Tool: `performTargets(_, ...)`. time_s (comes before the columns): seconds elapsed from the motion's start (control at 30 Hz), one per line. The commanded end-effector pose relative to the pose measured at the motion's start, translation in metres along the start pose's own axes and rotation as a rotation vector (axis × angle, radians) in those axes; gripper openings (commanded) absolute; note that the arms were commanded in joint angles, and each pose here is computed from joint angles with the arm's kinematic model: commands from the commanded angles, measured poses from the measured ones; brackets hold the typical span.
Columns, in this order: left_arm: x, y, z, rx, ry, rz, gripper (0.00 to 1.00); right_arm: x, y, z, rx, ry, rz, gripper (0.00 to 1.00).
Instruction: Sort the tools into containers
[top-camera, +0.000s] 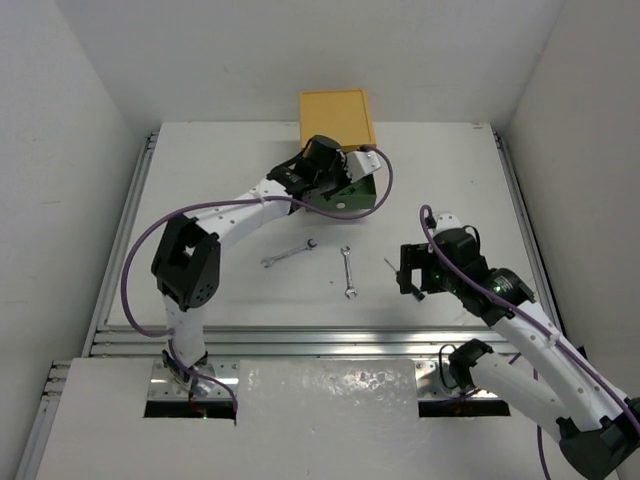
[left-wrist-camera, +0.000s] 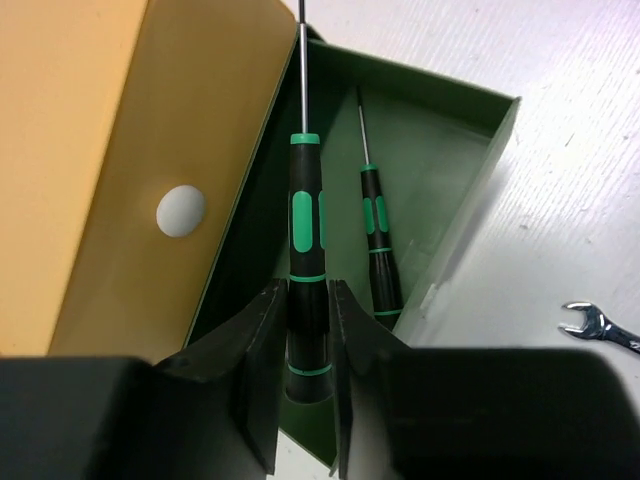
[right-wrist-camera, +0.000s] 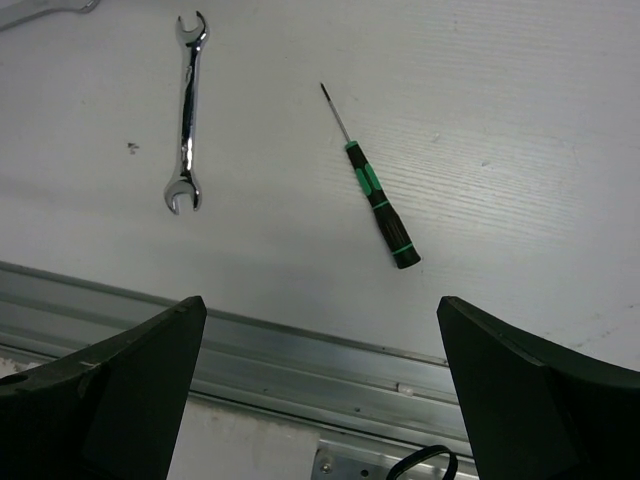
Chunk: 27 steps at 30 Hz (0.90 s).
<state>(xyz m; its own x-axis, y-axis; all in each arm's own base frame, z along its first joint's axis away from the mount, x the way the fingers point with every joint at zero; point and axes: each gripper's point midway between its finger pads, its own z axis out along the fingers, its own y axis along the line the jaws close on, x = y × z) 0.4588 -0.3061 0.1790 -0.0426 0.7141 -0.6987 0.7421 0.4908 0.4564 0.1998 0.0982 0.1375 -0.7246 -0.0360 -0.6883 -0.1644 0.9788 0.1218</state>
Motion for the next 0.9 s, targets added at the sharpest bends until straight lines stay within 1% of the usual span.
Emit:
performTargets(0.0,-0.018,0.023,-0.005,-0.029,-0.054,0.009,0.19,0.001,0.002,0.009,-0.004,0.022,-0.033,0.99)
performTargets(0.03,-0.017,0.021,-0.003,-0.023,-0.050,0.010,0.21,0.004,0.006,0.013,-0.020,0.052,-0.036,0.99)
performTargets(0.07,-0.015,0.020,-0.001,-0.023,-0.047,0.007,0.29,0.004,0.008,0.013,-0.030,0.060,-0.034,0.99)
performTargets(0.1,-0.014,0.020,0.000,-0.028,-0.045,-0.002,0.32,0.004,0.008,0.013,-0.022,0.061,-0.029,0.99)
performTargets(0.17,-0.016,0.022,-0.002,-0.030,-0.051,-0.017,0.40,0.005,0.001,0.016,0.012,0.060,-0.034,0.99)
performTargets(0.23,-0.023,0.024,-0.009,-0.038,-0.075,-0.025,0.45,0.006,-0.007,0.019,0.063,0.068,-0.042,0.99)
performTargets(0.27,-0.032,0.029,-0.020,-0.051,-0.104,-0.033,0.48,0.010,-0.010,0.024,0.085,0.092,-0.048,0.99)
performTargets(0.33,-0.044,0.035,-0.033,-0.069,-0.141,-0.047,0.51,0.011,-0.010,0.033,0.093,0.101,-0.055,0.99)
performTargets(0.4,-0.071,0.043,-0.060,-0.082,-0.224,-0.081,0.54,0.020,-0.008,0.051,0.091,0.144,-0.075,0.99)
performTargets(0.43,-0.078,0.045,-0.070,-0.091,-0.248,-0.099,0.62,0.021,-0.008,0.060,0.096,0.148,-0.084,0.99)
performTargets(0.47,-0.094,0.058,-0.095,-0.140,-0.303,-0.159,0.99,0.033,-0.014,0.072,0.133,0.218,-0.108,0.96)
performTargets(0.53,-0.104,0.069,-0.121,-0.192,-0.339,-0.237,1.00,0.033,-0.025,0.081,0.214,0.266,-0.151,0.87)
performTargets(0.57,-0.108,0.085,-0.147,-0.278,-0.359,-0.354,1.00,0.044,-0.030,0.090,0.245,0.332,-0.182,0.82)
performTargets(0.6,-0.107,0.091,-0.161,-0.314,-0.367,-0.419,1.00,0.046,-0.032,0.093,0.256,0.350,-0.191,0.80)
performTargets(0.63,-0.103,0.095,-0.183,-0.350,-0.369,-0.477,1.00,0.045,-0.030,0.098,0.252,0.349,-0.194,0.78)
performTargets(0.67,-0.093,0.100,-0.194,-0.411,-0.356,-0.589,1.00,0.048,-0.029,0.102,0.242,0.357,-0.197,0.78)
performTargets(0.7,-0.086,0.098,-0.215,-0.432,-0.369,-0.642,1.00,0.050,-0.030,0.108,0.236,0.362,-0.198,0.78)
performTargets(0.73,-0.078,0.096,-0.224,-0.452,-0.364,-0.685,1.00,0.053,-0.031,0.111,0.229,0.369,-0.196,0.78)
performTargets(0.77,-0.070,0.094,-0.233,-0.473,-0.366,-0.774,1.00,0.055,-0.031,0.113,0.220,0.377,-0.196,0.78)
performTargets(0.8,-0.066,0.089,-0.240,-0.470,-0.374,-0.805,1.00,0.061,-0.033,0.117,0.210,0.402,-0.200,0.75)
performTargets(0.83,-0.058,0.083,-0.255,-0.470,-0.385,-0.828,1.00,0.061,-0.037,0.122,0.203,0.399,-0.182,0.73)
performTargets(0.87,-0.054,0.075,-0.258,-0.446,-0.380,-0.855,1.00,0.062,-0.038,0.124,0.192,0.408,-0.176,0.72)
